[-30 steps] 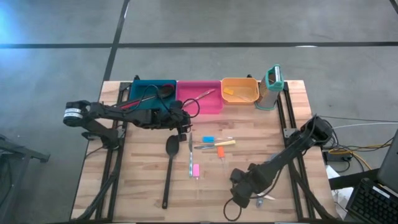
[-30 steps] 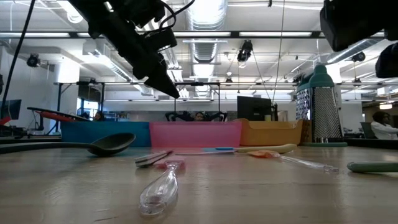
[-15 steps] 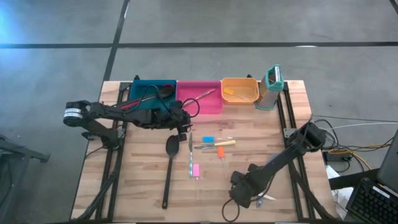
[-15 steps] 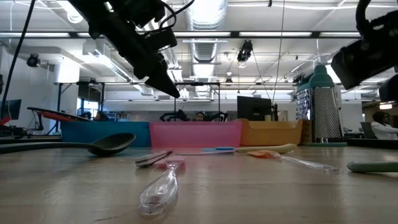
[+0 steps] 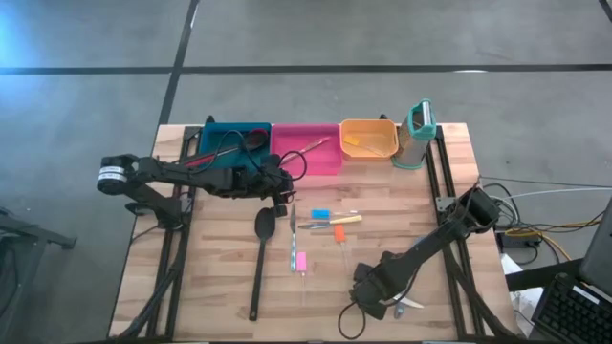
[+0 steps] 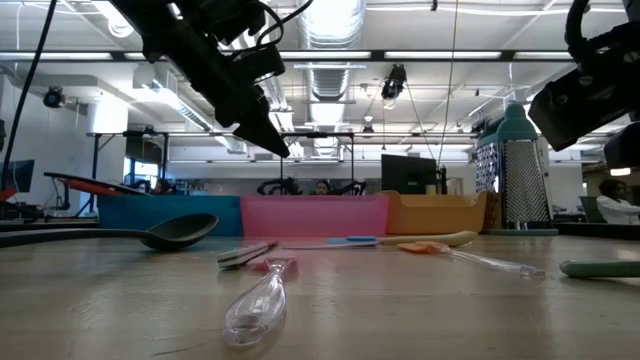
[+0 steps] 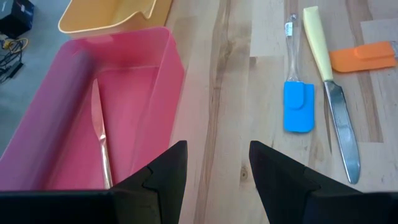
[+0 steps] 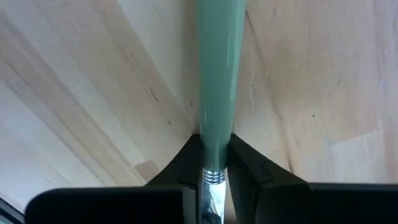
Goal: Pick & Place Kitchen Items
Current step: Put the green knife into the pink bin
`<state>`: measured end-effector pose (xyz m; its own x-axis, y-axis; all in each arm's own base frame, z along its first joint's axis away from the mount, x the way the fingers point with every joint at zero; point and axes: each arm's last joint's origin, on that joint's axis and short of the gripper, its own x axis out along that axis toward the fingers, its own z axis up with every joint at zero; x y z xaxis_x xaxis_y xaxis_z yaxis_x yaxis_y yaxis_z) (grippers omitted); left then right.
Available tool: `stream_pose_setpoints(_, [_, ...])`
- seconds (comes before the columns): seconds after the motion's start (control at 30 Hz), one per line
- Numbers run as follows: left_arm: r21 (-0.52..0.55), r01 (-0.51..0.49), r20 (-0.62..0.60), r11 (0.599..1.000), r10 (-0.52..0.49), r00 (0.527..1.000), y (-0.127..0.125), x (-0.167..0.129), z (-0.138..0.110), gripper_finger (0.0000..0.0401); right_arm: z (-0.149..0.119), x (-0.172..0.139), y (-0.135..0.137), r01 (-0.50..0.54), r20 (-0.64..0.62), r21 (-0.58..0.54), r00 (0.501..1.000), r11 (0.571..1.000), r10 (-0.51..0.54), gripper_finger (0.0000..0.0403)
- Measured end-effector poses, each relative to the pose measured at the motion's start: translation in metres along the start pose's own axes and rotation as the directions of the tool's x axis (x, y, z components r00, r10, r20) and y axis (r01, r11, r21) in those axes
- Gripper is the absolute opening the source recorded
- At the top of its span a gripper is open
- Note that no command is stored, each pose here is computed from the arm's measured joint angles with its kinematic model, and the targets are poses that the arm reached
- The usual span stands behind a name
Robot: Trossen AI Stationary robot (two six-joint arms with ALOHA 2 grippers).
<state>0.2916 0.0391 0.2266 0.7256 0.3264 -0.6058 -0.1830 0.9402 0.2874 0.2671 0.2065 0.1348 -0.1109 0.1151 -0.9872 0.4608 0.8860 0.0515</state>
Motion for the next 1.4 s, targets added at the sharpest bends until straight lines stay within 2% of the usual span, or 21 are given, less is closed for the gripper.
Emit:
stream_pose_setpoints(0.17, [0.000, 0.000, 0.000, 1.000, 0.000, 1.000, 0.000, 0.000, 0.000, 0.0179, -0.004, -0.012, -0.004, -0.014, 0.005, -0.005, 1.000, 1.000, 0.014, 0.0036])
stream_pose_setpoints(0.33, [0.000, -0.001, 0.002, 1.000, 0.001, 1.000, 0.000, 0.000, 0.000, 0.0179, -0.014, -0.041, -0.017, 0.003, 0.016, 0.031, 1.000, 1.000, -0.004, 0.0036])
stream_pose_setpoints(0.6, [-0.008, -0.005, 0.001, 1.000, 0.005, 1.000, 0.000, 0.000, 0.000, 0.0179, -0.026, -0.085, -0.041, 0.024, 0.187, 0.061, 0.982, 0.998, -0.035, 0.0036])
stream_pose_setpoints(0.77, [-0.020, -0.004, 0.001, 1.000, 0.004, 1.000, 0.000, 0.000, 0.000, 0.0179, -0.023, -0.104, -0.058, 0.035, 0.223, 0.080, 0.973, 0.996, -0.052, 0.0036])
stream_pose_setpoints(1.03, [-0.043, -0.002, 0.043, 0.999, 0.004, 0.999, 0.000, 0.000, 0.004, 0.0179, 0.003, -0.110, -0.083, 0.136, 0.202, -0.073, 0.972, 0.988, -0.118, 0.0036])
stream_pose_setpoints(1.27, [-0.047, 0.001, 0.057, 0.999, 0.002, 0.998, 0.001, -0.001, 0.008, 0.0179, 0.030, -0.116, -0.106, 0.183, 0.204, -0.207, 0.969, 0.961, -0.140, 0.0036])
stream_pose_setpoints(1.4, [-0.011, 0.090, 0.088, 0.996, -0.089, 0.992, 0.000, -0.003, 0.014, 0.0179, 0.042, -0.118, -0.120, 0.227, 0.222, -0.261, 0.960, 0.938, -0.170, 0.0036])
